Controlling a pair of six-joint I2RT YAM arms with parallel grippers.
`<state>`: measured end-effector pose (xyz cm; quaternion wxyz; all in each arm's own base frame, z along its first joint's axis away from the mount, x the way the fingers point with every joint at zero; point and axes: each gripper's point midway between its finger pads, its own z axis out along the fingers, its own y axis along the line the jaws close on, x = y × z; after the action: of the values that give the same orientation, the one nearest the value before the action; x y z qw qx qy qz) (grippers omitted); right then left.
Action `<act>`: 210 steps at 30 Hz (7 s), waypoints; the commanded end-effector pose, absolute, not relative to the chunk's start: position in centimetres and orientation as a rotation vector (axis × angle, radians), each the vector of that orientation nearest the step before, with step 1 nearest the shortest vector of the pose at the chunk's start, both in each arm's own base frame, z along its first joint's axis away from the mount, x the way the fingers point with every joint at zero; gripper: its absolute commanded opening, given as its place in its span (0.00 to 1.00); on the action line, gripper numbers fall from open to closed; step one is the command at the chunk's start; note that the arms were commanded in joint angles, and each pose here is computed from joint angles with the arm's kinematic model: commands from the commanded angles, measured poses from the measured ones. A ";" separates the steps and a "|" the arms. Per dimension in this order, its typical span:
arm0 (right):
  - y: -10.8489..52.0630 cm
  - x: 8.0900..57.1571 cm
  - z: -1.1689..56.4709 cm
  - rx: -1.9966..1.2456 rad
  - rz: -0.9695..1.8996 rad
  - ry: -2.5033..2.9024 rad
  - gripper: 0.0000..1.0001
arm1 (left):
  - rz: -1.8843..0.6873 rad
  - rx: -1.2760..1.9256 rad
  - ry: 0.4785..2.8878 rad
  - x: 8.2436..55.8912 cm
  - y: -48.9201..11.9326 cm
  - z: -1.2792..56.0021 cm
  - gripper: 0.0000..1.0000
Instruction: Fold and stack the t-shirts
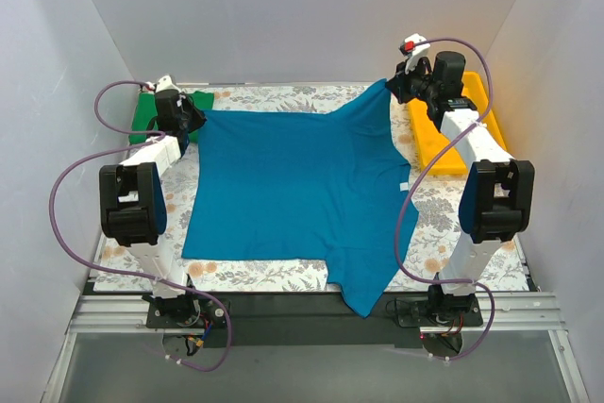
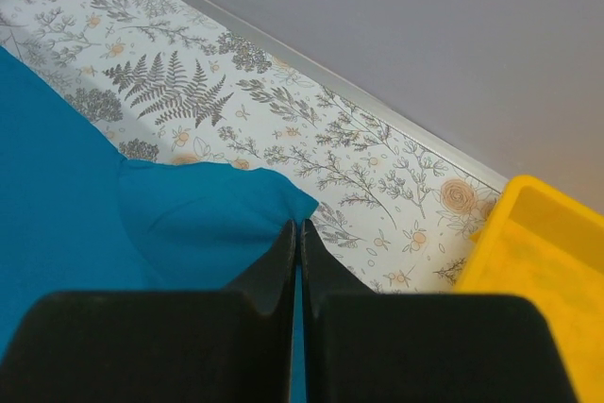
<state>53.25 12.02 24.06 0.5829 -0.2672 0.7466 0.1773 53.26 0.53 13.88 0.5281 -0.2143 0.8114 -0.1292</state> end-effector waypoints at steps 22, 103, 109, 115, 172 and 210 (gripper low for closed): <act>15.0 54.9 18.5 -0.669 0.467 1.801 0.01 | -0.282 -0.433 1.966 53.2 0.8 13.5 0.00; 12.8 39.5 18.6 -0.733 0.476 1.786 0.01 | -0.210 -0.379 1.935 51.9 1.4 12.1 0.00; 12.6 38.7 18.5 -0.738 0.465 1.781 0.01 | -0.188 -0.384 1.933 51.5 1.8 11.7 0.00; 12.4 38.0 18.2 -0.741 0.459 1.784 0.01 | -0.181 -0.376 1.940 51.6 1.9 11.5 0.00; 11.1 34.4 15.3 -0.817 0.497 1.812 0.01 | -0.183 -0.605 1.923 41.9 3.1 13.9 0.83; 11.6 33.7 13.4 -0.849 0.601 1.863 0.01 | -0.283 -0.605 2.264 40.8 0.5 7.1 0.00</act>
<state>33.27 11.47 12.64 0.4736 -0.3420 0.7733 0.2464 40.11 -0.26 4.43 0.3461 -0.2413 0.8983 -0.1227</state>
